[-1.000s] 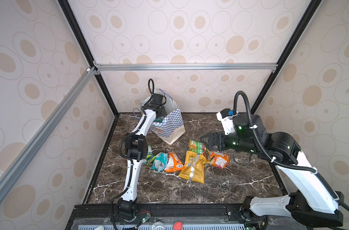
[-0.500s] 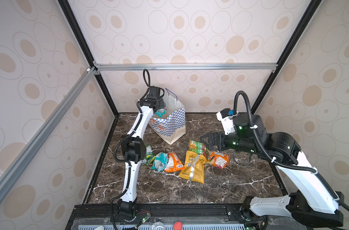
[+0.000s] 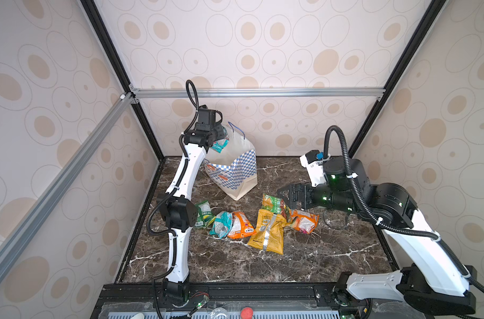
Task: Take the snacks out of the paper bag
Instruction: Pick up the snack from the paper bag, then place the snack at the middle-left of the table.
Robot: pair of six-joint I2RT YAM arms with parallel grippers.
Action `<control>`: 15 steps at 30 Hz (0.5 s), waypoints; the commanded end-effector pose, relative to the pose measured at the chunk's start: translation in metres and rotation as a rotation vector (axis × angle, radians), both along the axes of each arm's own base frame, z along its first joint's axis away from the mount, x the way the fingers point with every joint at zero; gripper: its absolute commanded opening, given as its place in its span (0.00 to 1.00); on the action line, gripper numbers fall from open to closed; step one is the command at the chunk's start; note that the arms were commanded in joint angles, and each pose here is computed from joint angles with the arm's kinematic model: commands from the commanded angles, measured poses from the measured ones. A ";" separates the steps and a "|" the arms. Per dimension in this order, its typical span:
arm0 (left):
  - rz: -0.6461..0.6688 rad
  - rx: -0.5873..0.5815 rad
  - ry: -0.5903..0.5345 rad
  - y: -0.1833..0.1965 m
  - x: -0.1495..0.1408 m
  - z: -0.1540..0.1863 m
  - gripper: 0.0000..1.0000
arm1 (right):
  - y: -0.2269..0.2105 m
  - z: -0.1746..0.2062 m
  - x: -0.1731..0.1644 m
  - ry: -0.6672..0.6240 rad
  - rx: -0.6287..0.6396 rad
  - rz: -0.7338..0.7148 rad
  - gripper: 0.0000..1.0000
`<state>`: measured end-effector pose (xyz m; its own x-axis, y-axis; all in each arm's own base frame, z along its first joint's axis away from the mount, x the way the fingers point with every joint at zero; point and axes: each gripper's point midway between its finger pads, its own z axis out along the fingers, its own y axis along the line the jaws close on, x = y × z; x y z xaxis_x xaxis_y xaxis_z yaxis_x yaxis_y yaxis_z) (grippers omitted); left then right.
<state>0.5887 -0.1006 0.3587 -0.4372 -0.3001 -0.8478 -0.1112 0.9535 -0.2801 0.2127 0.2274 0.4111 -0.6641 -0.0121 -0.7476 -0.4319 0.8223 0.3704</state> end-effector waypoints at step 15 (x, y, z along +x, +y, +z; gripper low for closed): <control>0.003 -0.156 -0.375 0.035 -0.181 0.192 0.00 | -0.020 0.025 0.006 -0.116 0.044 -0.090 1.00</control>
